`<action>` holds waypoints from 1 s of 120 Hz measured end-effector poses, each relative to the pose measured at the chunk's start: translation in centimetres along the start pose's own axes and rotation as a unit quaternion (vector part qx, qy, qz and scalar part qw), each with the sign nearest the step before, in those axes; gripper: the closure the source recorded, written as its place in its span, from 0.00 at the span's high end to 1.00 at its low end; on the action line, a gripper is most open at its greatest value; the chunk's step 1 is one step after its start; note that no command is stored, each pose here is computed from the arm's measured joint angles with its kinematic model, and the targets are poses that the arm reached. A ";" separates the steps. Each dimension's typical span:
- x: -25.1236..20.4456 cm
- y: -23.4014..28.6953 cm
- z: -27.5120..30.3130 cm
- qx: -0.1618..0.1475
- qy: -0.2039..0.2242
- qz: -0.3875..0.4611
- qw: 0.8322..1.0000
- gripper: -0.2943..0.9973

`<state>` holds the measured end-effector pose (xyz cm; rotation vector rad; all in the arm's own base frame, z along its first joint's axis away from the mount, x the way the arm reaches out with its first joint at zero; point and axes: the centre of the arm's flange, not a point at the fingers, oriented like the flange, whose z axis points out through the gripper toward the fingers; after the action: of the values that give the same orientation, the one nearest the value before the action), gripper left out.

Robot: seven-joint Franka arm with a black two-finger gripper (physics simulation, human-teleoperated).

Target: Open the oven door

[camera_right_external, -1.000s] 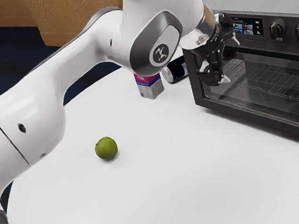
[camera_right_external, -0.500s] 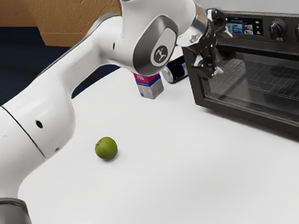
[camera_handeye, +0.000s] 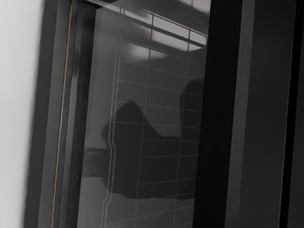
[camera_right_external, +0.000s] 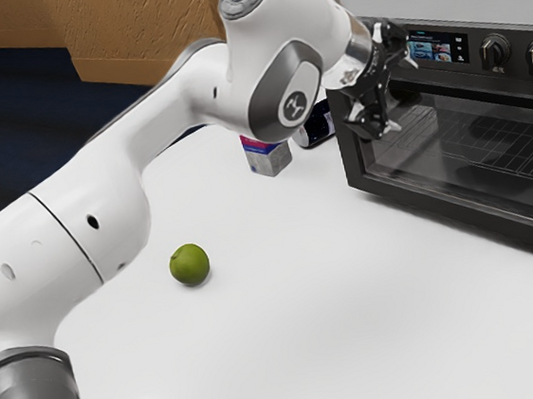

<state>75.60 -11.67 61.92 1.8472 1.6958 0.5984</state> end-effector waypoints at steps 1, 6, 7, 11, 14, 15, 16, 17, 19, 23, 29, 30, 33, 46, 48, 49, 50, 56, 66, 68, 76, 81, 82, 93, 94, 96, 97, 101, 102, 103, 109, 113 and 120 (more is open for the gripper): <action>0.0 -0.1 0.1 0.001 0.000 0.000 1.000 0.77; 0.2 -0.4 1.0 0.005 -0.001 0.000 1.000 0.77; 0.2 -0.5 1.2 0.007 -0.001 0.000 1.000 0.77; 0.3 -0.8 1.9 0.011 -0.002 0.000 1.000 0.77; 0.4 -1.0 2.4 0.014 -0.003 -0.001 1.000 0.77; 0.5 -1.0 2.6 0.015 -0.003 -0.001 1.000 0.77; 0.5 -1.1 2.7 0.016 -0.004 -0.001 1.000 0.77; 0.5 -1.1 2.8 0.016 -0.004 -0.002 1.000 0.77; 0.5 -1.2 3.0 0.018 -0.005 -0.002 1.000 0.77; 0.6 -1.4 3.3 0.019 -0.006 -0.002 1.000 0.77; 0.7 -1.6 3.7 0.023 -0.007 -0.002 1.000 0.77; 0.7 -1.7 3.8 0.025 -0.006 -0.002 1.000 0.77; 1.0 -2.1 3.6 0.030 0.001 -0.001 1.000 0.77; 2.0 -3.9 1.7 0.049 0.018 -0.004 0.999 0.77; 2.1 -4.1 1.3 0.050 0.018 -0.006 0.999 0.77; 2.2 -4.3 1.1 0.051 0.018 -0.007 0.999 0.77; 2.2 -4.4 0.9 0.052 0.018 -0.008 0.998 0.77; 2.4 -5.1 -0.4 0.053 0.017 -0.013 0.998 0.77; 2.5 -6.3 -2.7 0.054 0.015 -0.022 0.998 0.77; 2.6 -6.7 -3.2 0.055 0.016 -0.023 0.998 0.77; 2.9 -8.0 -5.7 0.053 0.019 -0.030 0.998 0.77; 3.1 -8.8 -7.6 0.050 0.021 -0.034 0.998 0.77; 3.2 -8.9 -8.1 0.049 0.021 -0.035 0.998 0.77; 4.2 -10.2 -14.8 0.020 0.029 -0.047 0.998 0.77; 4.3 -10.2 -15.3 0.018 0.030 -0.049 0.998 0.77; 4.4 -10.0 -16.6 0.015 0.029 -0.057 0.998 0.77; 4.5 -9.8 -17.3 0.014 0.029 -0.062 0.998 0.77; 4.6 -9.2 -19.8 0.016 0.026 -0.085 0.996 0.77; 4.6 -9.1 -20.4 0.018 0.025 -0.091 0.995 0.77; 4.6 -9.1 -20.9 0.022 0.025 -0.097 0.995 0.77; 4.6 -9.8 -22.7 0.061 0.025 -0.129 0.989 0.77; 4.5 -10.8 -23.1 0.091 0.028 -0.147 0.984 0.77; 4.2 -12.6 -23.1 0.141 0.035 -0.174 0.974 0.77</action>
<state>51.41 -4.55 70.64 1.6631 2.1798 0.2918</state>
